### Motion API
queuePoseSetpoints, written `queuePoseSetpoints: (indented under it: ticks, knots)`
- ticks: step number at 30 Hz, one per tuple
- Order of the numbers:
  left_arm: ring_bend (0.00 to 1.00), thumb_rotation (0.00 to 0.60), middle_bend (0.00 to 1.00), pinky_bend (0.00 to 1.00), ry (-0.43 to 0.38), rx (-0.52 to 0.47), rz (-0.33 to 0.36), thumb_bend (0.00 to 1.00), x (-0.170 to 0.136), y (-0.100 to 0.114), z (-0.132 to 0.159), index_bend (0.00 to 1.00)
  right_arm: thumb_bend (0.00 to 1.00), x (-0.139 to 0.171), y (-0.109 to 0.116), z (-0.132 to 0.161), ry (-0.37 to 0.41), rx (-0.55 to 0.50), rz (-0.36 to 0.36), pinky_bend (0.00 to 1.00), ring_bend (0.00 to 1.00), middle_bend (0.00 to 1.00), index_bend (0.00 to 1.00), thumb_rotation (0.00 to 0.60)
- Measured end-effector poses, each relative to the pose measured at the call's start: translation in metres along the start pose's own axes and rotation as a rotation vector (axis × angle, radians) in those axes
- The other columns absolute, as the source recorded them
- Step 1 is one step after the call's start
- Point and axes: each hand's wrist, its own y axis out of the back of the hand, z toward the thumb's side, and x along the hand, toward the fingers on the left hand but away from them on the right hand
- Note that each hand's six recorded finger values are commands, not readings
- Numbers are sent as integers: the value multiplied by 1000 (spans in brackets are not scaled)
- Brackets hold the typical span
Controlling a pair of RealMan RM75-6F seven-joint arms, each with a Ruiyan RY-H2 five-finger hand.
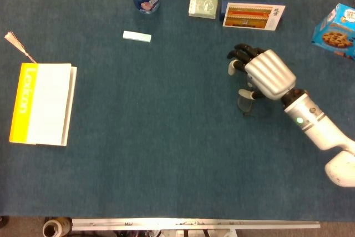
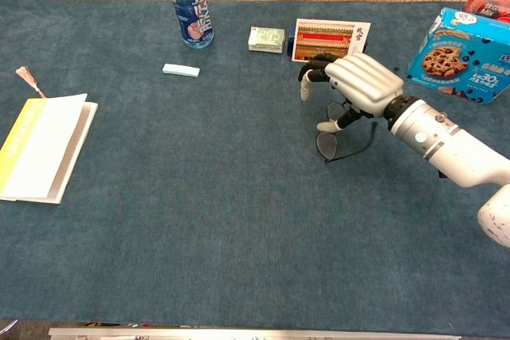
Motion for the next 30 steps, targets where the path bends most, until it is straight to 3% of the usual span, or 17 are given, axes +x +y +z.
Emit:
queuePoseSetpoints:
  ticks: [21,30]
  knots:
    - [385,600,471,588,-5,5,3,40,0,1,2,526,97,-8,30,12,48,-12,-93,437,184,315,464,600]
    - [385,600,471,589,-19,14,15,40,2,6,8,526,96,-3,55,16,66,9,-166,437,184,315,464,600]
